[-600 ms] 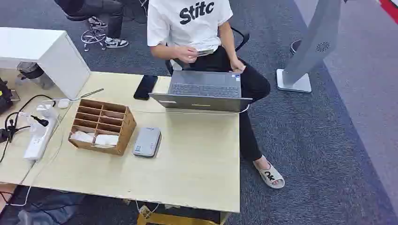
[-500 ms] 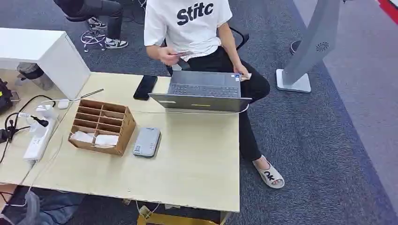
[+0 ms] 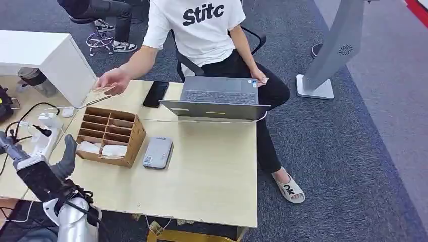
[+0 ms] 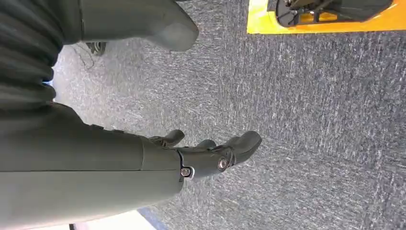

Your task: Pass the card to the sensor for recognition and then transmit it.

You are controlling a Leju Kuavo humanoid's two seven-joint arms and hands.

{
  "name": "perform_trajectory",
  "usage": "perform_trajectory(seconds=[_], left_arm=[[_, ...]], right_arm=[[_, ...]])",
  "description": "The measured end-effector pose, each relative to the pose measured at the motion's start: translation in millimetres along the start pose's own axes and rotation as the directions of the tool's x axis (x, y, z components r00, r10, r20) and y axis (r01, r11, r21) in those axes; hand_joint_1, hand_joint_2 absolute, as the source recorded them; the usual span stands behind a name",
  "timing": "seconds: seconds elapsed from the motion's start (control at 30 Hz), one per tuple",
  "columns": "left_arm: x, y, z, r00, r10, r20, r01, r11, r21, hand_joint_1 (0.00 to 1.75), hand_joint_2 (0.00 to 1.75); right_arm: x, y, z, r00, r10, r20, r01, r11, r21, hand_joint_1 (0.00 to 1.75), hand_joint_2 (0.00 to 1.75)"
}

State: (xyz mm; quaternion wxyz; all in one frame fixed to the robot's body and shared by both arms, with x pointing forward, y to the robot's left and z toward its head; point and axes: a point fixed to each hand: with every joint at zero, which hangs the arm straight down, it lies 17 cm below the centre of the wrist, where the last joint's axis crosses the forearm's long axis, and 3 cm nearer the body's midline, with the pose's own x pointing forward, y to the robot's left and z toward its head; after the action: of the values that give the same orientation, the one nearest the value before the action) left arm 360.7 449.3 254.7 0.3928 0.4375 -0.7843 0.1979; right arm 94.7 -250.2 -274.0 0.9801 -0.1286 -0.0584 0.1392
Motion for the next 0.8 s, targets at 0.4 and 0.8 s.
perform_trajectory(seconds=[0.4, 0.8], left_arm=[[33.8, -88.4, -26.4, 0.988, -0.080, 0.135, 0.104, 0.978, -0.181, 0.00, 1.75], [77.8, -151.4, -46.1, 0.900, -0.222, 0.375, 0.327, 0.912, -0.247, 1.75, 1.75]], right_arm=[[-1.4, 3.1, 0.5, 1.000, 0.028, -0.003, -0.028, 0.999, 0.016, 0.00, 1.75], [2.0, 6.2, 1.3, 0.996, 0.088, 0.019, -0.088, 0.996, 0.029, 0.00, 1.75]])
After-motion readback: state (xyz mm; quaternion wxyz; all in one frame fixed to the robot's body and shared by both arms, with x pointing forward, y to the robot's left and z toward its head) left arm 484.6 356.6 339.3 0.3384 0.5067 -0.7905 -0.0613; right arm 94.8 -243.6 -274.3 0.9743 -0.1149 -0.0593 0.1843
